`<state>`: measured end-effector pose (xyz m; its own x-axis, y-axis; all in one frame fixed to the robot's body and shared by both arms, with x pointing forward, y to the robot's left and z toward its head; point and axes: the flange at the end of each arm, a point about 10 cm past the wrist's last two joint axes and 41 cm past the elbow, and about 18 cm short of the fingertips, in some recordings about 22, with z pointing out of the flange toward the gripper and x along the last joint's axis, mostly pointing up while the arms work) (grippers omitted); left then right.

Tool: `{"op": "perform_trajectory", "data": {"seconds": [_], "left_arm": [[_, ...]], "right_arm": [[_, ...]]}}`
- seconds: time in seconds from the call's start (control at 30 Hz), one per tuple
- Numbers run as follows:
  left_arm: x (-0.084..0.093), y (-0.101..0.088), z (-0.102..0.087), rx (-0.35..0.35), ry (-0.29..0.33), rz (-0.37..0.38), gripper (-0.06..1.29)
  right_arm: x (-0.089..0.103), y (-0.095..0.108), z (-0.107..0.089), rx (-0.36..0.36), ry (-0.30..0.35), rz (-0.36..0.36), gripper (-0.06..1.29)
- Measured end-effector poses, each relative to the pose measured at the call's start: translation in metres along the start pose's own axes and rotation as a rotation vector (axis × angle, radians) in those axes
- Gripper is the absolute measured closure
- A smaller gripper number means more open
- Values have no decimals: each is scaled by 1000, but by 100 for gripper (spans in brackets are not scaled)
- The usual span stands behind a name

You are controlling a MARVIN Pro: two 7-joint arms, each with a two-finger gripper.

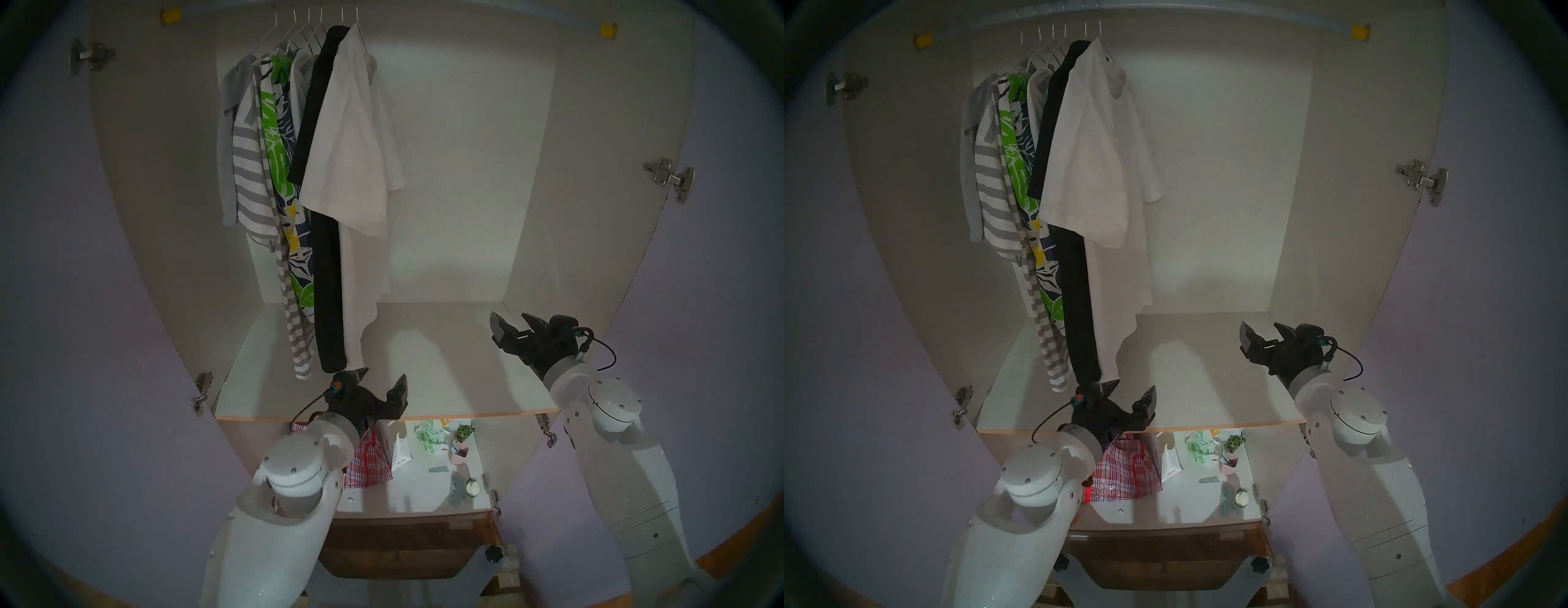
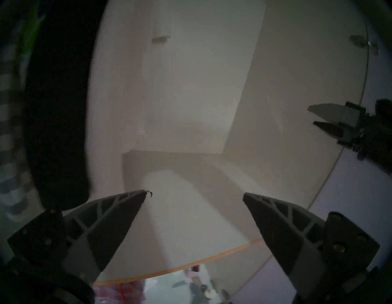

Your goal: Move and arrange clothes and pants in the wardrobe

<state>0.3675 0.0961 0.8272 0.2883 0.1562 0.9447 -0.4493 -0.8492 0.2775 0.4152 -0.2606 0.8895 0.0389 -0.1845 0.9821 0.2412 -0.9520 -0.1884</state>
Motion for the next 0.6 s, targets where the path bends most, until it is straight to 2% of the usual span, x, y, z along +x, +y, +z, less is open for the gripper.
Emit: {"op": "perform_trajectory", "data": {"seconds": [0.03, 0.1, 0.2, 0.33, 0.47, 0.5, 0.53, 0.6], "left_arm": [[-4, 0, 8, -40, -38, -22, -1], [-6, 0, 12, -57, -57, -26, -1], [-4, 5, 30, -110, -74, -15, -1], [12, 23, 50, -168, -45, 25, -1], [34, 44, 68, -195, 15, 20, -1], [42, 49, 74, -190, 38, 17, -1], [52, 54, 84, -154, 62, 6, -1], [58, 58, 95, -116, 74, -9, -1]], "right_arm": [[0, 0, 0, 0, 0, 0, 2], [0, 0, 0, 1, 1, 0, 2], [1, 0, 0, 2, 3, 1, 2], [1, 0, 0, 2, 4, 1, 2], [1, 0, 1, 2, 4, 1, 2], [1, 0, 1, 2, 4, 1, 2], [1, 0, 1, 2, 4, 1, 2], [1, 0, 1, 2, 5, 2, 2]]}}
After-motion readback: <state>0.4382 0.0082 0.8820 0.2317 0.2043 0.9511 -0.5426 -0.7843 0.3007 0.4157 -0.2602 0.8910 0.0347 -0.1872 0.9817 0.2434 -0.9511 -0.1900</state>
